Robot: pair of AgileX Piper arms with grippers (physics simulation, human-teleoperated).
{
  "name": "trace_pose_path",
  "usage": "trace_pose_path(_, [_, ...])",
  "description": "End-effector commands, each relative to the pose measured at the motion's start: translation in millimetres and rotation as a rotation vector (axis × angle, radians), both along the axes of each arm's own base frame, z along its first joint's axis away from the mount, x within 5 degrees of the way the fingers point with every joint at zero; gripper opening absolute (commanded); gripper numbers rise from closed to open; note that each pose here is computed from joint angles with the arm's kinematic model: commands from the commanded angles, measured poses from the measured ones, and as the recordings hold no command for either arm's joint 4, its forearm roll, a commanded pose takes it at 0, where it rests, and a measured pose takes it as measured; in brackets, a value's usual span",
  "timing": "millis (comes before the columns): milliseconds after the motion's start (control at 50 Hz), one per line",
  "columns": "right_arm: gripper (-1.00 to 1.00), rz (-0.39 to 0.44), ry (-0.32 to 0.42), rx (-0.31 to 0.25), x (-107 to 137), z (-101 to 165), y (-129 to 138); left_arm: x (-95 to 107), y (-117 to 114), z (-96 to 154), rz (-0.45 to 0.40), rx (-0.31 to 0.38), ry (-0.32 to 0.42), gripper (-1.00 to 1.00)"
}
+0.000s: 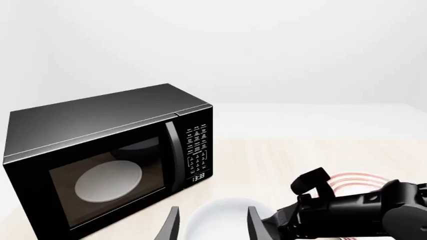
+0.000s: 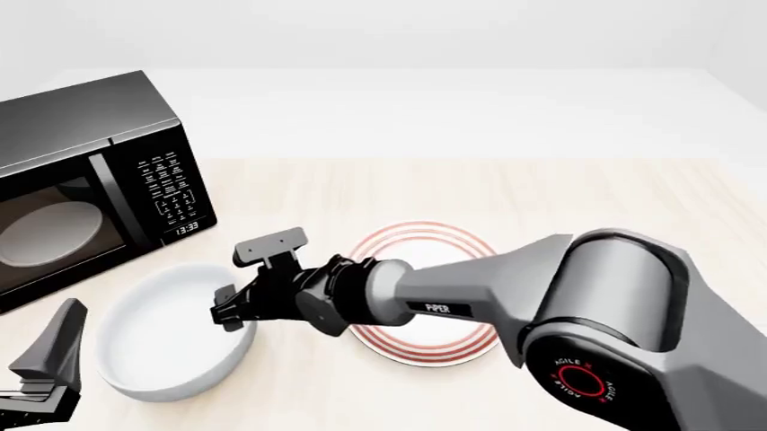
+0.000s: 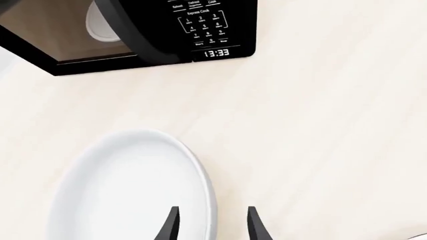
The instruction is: Put the white bowl to the right of the plate.
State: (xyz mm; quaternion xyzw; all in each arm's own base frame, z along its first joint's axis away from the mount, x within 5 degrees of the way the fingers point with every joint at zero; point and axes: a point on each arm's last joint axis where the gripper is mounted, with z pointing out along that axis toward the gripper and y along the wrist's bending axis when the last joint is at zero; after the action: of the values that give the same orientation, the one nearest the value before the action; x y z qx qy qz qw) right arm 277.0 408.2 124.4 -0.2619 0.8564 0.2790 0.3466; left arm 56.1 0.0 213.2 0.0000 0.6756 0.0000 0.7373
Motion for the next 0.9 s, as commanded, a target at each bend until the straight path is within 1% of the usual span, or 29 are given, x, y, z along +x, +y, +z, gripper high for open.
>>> trace_pose_path(20, [1.0,-0.003,0.011,-0.001,-0.6,-6.2,2.2,0.0,0.0,0.0,0.0,0.0,0.0,1.0])
trace_pose_path(260, [1.0,0.01,0.013,-0.006,-5.1,-11.0,6.4,0.0,0.0,0.0,0.0,0.0,0.0,1.0])
trace_pose_path(280, [-1.0,0.009,0.015,-0.005,-5.5,-11.1,6.6,0.0,0.0,0.0,0.0,0.0,0.0,1.0])
trace_pose_path(540, [-1.0,0.012,0.008,-0.001,-6.6,-4.9,4.7,0.0,0.0,0.0,0.0,0.0,0.0,1.0])
trace_pose_path(640, [-1.0,0.012,-0.016,0.007,-5.0,14.6,-2.6,0.0,0.0,0.0,0.0,0.0,0.0,1.0])
trace_pose_path(700, [-1.0,0.015,-0.042,0.011,-2.5,33.4,-8.4,0.0,0.0,0.0,0.0,0.0,0.0,1.0])
trace_pose_path(780, [-1.0,0.022,-0.062,0.017,-3.4,46.2,-12.1,0.0,0.0,0.0,0.0,0.0,0.0,1.0])
trace_pose_path(820, [-1.0,0.024,-0.078,0.029,-5.3,56.9,-15.7,0.0,0.0,0.0,0.0,0.0,0.0,1.0])
trace_pose_path(900, [-1.0,0.028,-0.092,0.037,-7.7,66.1,-20.1,0.0,0.0,0.0,0.0,0.0,0.0,1.0])
